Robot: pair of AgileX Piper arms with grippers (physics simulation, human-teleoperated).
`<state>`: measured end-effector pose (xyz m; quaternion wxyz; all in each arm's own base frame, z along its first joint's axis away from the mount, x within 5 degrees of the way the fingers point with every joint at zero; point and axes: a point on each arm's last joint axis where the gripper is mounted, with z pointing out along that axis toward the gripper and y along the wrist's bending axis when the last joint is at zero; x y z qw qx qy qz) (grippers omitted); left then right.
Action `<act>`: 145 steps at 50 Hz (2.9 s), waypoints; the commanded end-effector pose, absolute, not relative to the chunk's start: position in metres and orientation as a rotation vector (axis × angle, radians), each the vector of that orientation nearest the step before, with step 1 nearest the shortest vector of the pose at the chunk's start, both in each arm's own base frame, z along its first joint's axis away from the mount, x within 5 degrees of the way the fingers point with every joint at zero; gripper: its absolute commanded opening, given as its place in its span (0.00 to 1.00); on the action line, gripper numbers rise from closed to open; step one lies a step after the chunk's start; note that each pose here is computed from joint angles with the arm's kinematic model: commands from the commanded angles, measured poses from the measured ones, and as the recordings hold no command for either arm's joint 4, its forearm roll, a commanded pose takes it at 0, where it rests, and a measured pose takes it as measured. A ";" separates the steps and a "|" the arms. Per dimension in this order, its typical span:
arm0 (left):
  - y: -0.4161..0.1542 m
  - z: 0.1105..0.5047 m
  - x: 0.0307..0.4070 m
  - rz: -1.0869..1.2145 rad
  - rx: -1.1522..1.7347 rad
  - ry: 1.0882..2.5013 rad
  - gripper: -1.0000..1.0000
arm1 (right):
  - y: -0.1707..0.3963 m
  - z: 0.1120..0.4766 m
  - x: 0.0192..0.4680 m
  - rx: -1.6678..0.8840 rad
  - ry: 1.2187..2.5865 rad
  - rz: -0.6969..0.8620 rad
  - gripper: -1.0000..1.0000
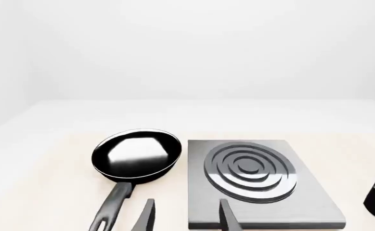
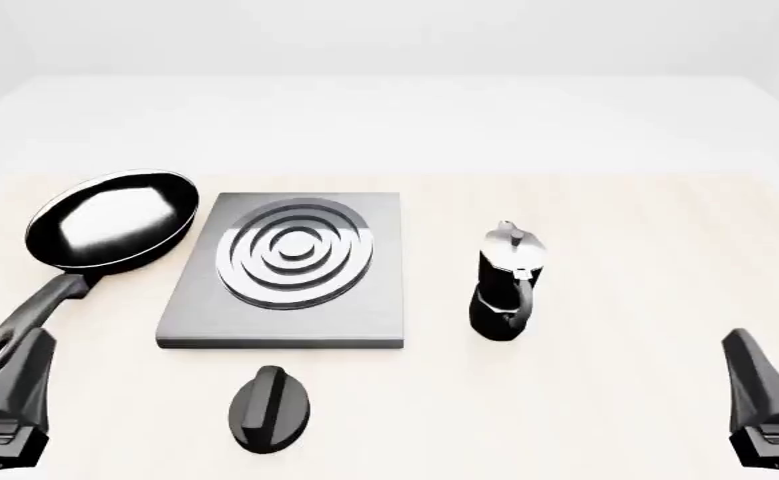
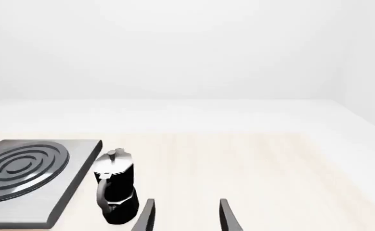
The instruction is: Turn on the stove and put the moka pot on it.
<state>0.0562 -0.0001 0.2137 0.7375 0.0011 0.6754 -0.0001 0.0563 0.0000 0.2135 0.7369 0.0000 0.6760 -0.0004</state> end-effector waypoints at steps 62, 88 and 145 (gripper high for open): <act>-0.142 0.272 0.179 -0.355 0.773 1.956 1.00 | 0.000 0.212 0.058 0.003 1.508 0.010 1.00; -0.185 0.230 0.178 -0.447 0.863 2.107 1.00 | -0.001 0.210 0.057 0.021 1.522 0.003 1.00; -0.179 0.164 0.180 -0.488 0.653 2.315 1.00 | 0.000 0.208 0.057 0.021 1.544 0.010 1.00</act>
